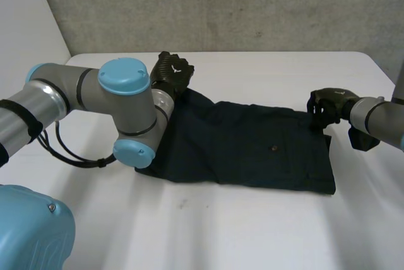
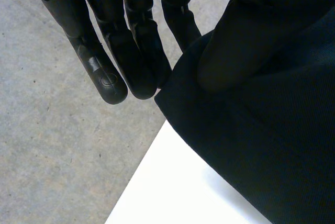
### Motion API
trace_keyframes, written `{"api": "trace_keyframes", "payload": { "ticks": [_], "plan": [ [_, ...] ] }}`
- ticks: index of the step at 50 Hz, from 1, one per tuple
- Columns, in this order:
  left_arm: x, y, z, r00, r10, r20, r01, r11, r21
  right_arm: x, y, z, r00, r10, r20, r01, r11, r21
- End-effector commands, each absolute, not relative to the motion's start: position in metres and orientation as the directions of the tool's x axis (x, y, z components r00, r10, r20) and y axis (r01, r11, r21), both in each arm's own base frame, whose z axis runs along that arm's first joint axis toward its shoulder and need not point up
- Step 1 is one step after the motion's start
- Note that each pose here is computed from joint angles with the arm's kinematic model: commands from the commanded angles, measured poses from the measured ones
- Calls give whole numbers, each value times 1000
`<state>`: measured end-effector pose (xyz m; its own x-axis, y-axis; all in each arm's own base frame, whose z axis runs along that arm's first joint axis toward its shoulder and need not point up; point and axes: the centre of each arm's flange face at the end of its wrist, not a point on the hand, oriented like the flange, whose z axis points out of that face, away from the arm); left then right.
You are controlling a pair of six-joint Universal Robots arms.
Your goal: Fold the shorts.
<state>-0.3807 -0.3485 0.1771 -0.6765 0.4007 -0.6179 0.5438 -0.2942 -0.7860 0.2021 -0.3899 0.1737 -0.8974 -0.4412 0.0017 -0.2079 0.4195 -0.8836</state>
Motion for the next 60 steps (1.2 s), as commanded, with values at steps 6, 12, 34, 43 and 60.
{"api": "trace_keyframes", "payload": {
  "ticks": [6,12,34,43,60],
  "plan": [
    [-383,-353,172,-676,397,-621,542,-303,-784,188,-365,180,-894,-441,75,-266,390,-882],
    [-387,-356,154,-667,407,-624,550,-295,-781,184,-363,166,-890,-437,130,-320,396,-860],
    [-386,-336,198,-693,417,-588,502,-307,-809,173,-331,197,-920,-330,212,-311,285,-907],
    [-350,-309,214,-731,458,-506,472,-197,-860,179,-265,194,-884,-435,171,-306,261,-916],
    [-309,-269,181,-777,512,-367,439,21,-898,177,-245,137,-882,-444,155,-317,317,-894]
  ]
}}
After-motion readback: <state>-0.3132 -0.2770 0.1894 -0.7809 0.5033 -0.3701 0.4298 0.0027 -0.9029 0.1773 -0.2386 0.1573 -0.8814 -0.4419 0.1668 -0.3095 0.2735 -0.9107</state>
